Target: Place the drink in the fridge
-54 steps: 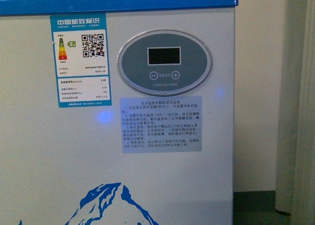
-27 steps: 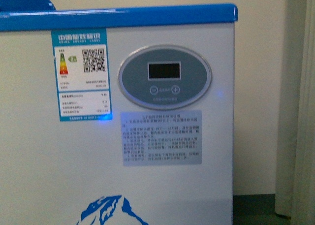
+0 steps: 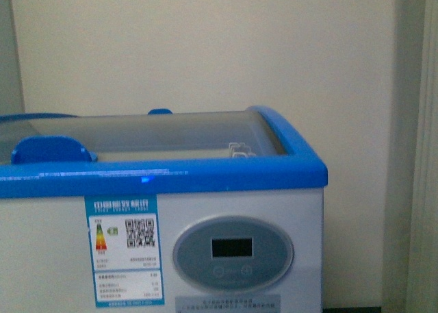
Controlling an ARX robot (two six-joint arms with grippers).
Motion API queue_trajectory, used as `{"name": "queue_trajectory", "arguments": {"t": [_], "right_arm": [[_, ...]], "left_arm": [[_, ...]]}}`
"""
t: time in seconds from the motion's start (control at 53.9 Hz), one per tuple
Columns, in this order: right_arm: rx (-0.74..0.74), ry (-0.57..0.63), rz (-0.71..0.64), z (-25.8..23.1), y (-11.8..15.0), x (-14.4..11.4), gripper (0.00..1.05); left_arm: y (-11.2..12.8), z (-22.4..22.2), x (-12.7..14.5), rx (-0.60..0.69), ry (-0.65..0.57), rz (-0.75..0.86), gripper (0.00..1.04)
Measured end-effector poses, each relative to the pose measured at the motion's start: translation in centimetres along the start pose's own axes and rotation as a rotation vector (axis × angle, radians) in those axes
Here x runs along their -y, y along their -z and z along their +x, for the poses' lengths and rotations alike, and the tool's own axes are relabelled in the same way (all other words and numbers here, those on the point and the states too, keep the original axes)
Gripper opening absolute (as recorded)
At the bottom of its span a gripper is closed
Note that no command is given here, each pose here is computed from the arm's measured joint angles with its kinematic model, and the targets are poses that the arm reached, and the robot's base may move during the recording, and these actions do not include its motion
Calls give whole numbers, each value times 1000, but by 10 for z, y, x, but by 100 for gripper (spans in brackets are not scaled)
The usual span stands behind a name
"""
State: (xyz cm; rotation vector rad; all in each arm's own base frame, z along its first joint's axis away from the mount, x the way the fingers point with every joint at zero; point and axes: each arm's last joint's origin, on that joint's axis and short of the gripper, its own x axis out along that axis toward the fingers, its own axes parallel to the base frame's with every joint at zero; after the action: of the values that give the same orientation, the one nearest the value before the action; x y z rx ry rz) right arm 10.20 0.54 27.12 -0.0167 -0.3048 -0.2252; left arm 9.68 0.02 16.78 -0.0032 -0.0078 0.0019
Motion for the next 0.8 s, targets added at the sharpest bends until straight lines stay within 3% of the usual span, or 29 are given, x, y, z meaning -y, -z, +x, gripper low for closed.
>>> {"name": "queue_trajectory", "arguments": {"t": [0.631,0.798], "right_arm": [[0,0,0,0,0,0,42],[0,0,0,0,0,0,42]], "left_arm": [[0,0,0,-3,-7,-14,97],[-14,17,-10,31,29,-63,97]]}}
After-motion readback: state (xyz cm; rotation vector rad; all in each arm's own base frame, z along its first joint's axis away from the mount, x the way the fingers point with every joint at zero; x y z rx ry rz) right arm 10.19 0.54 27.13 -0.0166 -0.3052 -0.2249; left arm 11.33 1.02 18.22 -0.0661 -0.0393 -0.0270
